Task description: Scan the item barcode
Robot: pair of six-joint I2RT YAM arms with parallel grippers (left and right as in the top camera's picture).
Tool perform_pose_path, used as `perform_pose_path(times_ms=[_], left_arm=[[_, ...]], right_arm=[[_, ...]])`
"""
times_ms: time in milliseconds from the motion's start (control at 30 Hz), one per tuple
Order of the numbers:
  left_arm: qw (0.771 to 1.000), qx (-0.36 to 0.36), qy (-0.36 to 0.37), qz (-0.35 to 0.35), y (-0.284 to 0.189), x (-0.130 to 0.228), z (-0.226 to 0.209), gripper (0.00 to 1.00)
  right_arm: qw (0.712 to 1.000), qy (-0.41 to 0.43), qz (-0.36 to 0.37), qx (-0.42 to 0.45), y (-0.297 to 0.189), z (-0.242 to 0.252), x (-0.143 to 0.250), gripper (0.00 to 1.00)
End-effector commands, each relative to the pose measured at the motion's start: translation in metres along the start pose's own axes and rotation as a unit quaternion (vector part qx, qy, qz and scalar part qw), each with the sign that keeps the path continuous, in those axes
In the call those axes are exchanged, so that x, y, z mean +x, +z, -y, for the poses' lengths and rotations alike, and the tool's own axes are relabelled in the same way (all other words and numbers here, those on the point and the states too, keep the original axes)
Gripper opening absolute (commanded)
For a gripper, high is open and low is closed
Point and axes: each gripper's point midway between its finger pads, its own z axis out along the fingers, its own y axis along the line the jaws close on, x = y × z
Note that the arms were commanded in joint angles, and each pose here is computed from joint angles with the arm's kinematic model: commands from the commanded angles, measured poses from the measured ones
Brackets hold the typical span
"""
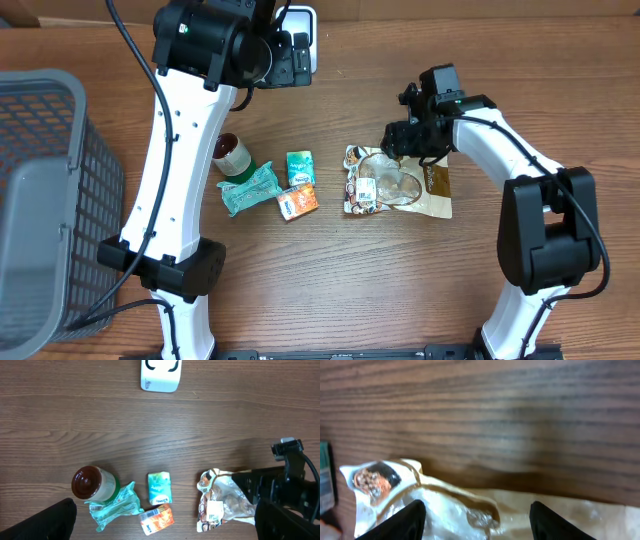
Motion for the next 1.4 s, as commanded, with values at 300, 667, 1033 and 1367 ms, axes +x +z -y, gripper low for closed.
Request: perform_pose_path(times_ms=[300, 667, 1033, 1367], left_arm=[[1.0, 0.008, 0.002, -0.01, 0.003, 0.004, 0.004, 0.97], [0.999, 0.011, 0.003, -0.03, 0.003, 0.013, 0.004, 1.0], [0.99, 0.054, -0.016, -0.128, 0.044, 0.06, 0.054, 0.24], [0.976, 0.064, 0.002, -0.208, 0.111, 0.136, 0.127, 0.04]], right_arm=[[0.974, 0.15, -0.168, 0.009, -0.036, 0.051, 0.085, 0.7], [0.972, 0.116, -0.199, -0.053, -0.056, 0.023, 0.098, 0.56], [0.986, 0.146, -0.05, -0.069, -0.091, 0.099, 0.058, 0.71], [0.974, 0.19, -0.077, -0.093, -0.058, 0.1, 0.082, 0.68]])
